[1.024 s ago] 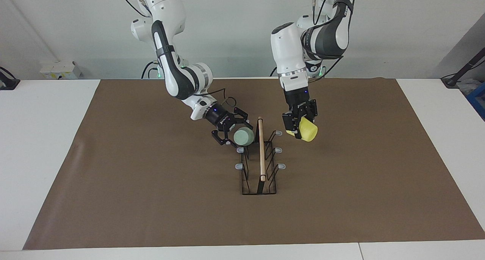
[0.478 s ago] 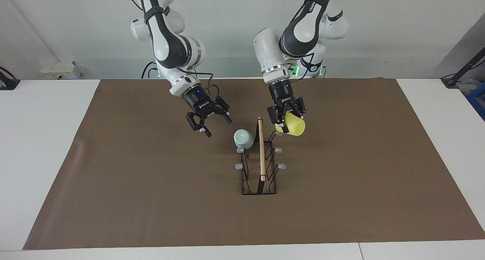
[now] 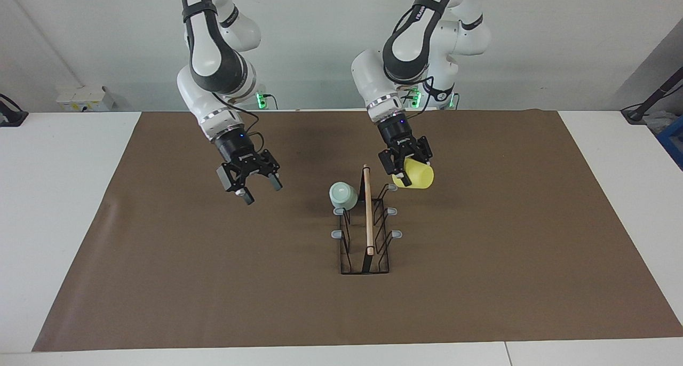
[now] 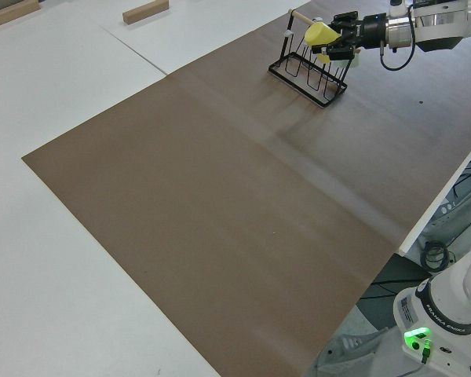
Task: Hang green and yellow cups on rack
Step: 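Bring the yellow cup to the rack while the right gripper withdraws, then hang the yellow cup on a rack peg and open the left gripper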
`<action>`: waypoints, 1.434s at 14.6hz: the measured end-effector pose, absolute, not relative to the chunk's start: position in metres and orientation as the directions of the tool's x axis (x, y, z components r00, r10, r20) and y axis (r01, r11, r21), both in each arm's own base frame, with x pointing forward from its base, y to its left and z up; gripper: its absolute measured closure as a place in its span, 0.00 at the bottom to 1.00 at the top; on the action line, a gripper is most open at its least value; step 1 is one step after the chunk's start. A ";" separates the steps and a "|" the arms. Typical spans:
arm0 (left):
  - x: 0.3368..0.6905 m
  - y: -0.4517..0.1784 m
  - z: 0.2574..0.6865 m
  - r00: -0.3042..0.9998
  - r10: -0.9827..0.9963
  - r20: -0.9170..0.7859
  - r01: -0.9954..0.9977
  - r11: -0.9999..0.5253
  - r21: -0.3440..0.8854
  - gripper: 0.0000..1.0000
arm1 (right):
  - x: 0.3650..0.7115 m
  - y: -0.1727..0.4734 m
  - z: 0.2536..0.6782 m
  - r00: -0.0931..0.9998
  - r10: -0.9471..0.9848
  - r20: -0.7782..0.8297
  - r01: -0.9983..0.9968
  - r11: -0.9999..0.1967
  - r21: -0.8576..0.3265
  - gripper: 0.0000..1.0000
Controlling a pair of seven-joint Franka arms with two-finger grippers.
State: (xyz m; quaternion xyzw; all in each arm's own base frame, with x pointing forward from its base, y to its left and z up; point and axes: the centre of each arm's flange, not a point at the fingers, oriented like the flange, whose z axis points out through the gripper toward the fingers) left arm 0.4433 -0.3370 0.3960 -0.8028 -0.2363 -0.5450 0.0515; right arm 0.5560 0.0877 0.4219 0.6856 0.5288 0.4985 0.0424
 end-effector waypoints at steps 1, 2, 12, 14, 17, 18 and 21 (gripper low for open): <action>0.443 -0.339 0.390 0.288 0.315 0.904 0.434 -0.884 0.170 0.31 | 0.559 0.077 0.420 -0.057 0.785 0.617 0.682 -0.421 0.598 0.00; 0.443 -0.341 0.384 0.282 0.311 0.908 0.439 -0.883 0.166 0.31 | 0.561 0.066 0.419 -0.060 0.804 0.591 0.683 -0.399 0.612 0.00; 0.453 -0.372 0.359 0.274 0.325 0.905 0.448 -0.876 0.178 0.25 | 0.589 -0.044 0.442 -0.117 0.927 0.355 0.877 -0.071 0.475 0.00; 0.454 -0.376 0.363 0.269 0.331 0.904 0.445 -0.876 0.188 0.03 | 0.594 -0.053 0.461 -0.041 0.954 0.298 0.921 -0.080 0.381 0.00; 0.455 -0.378 0.368 0.266 0.345 0.900 0.449 -0.871 0.201 0.00 | 0.597 -0.043 0.481 0.094 0.977 0.193 0.947 -0.147 0.287 0.00; 0.456 -0.379 0.370 0.265 0.349 0.899 0.450 -0.869 0.205 0.00 | 0.597 -0.037 0.484 0.136 0.977 0.167 0.948 -0.177 0.266 0.00; 0.457 -0.381 0.374 0.282 0.358 0.890 0.454 -0.867 0.205 0.00 | 0.593 -0.011 0.489 0.280 0.953 0.118 0.927 -0.300 0.225 0.00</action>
